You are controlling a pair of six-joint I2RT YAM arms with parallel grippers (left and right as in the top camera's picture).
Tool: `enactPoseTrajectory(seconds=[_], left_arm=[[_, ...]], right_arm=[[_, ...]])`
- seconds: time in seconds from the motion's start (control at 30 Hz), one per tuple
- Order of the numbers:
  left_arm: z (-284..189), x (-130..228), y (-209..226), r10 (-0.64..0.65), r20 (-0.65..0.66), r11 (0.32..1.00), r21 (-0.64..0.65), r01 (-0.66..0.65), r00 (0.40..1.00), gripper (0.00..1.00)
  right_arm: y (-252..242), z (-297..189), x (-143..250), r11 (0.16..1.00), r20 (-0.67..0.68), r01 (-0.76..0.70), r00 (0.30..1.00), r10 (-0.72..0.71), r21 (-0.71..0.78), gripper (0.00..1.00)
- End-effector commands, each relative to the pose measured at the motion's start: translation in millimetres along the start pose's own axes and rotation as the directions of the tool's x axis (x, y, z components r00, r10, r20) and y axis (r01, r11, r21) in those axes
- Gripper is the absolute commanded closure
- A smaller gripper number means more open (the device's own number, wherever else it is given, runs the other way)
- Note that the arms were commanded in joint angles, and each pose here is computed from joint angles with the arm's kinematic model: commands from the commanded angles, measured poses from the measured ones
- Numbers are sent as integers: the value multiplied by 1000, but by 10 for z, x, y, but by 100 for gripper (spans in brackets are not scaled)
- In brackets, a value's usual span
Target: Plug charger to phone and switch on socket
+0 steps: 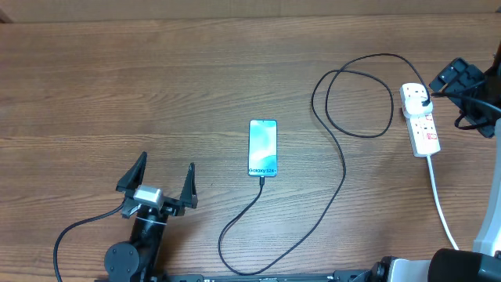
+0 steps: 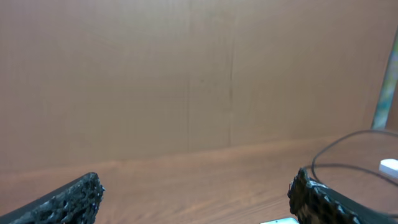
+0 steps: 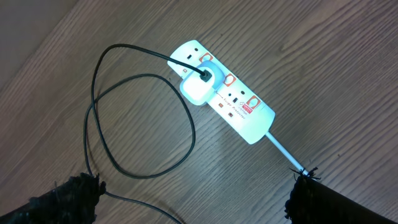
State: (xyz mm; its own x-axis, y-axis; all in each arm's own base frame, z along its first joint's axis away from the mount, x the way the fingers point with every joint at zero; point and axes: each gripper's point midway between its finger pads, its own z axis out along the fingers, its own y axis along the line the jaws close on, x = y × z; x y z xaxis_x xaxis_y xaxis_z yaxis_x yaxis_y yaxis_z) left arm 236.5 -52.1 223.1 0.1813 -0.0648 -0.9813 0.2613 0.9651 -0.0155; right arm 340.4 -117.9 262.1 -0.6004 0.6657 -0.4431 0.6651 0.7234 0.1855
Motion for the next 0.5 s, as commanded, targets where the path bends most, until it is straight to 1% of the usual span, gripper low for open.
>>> enactPoseTrajectory(seconds=[0.0,0.2,0.47], left_arm=[[-11,95,70,19,-35,999,-35,-20,999,1],[-36,339,137,3,-133,997,-73,-12,991,1],[-104,657,173,-18,-261,995,-95,-7,965,1]], right_arm=[[-9,-10,-5,1000,8,-5,1000,5,6,0],[-9,-10,-5,1000,8,-5,1000,5,6,0],[-9,-10,-5,1000,8,-5,1000,5,6,0]])
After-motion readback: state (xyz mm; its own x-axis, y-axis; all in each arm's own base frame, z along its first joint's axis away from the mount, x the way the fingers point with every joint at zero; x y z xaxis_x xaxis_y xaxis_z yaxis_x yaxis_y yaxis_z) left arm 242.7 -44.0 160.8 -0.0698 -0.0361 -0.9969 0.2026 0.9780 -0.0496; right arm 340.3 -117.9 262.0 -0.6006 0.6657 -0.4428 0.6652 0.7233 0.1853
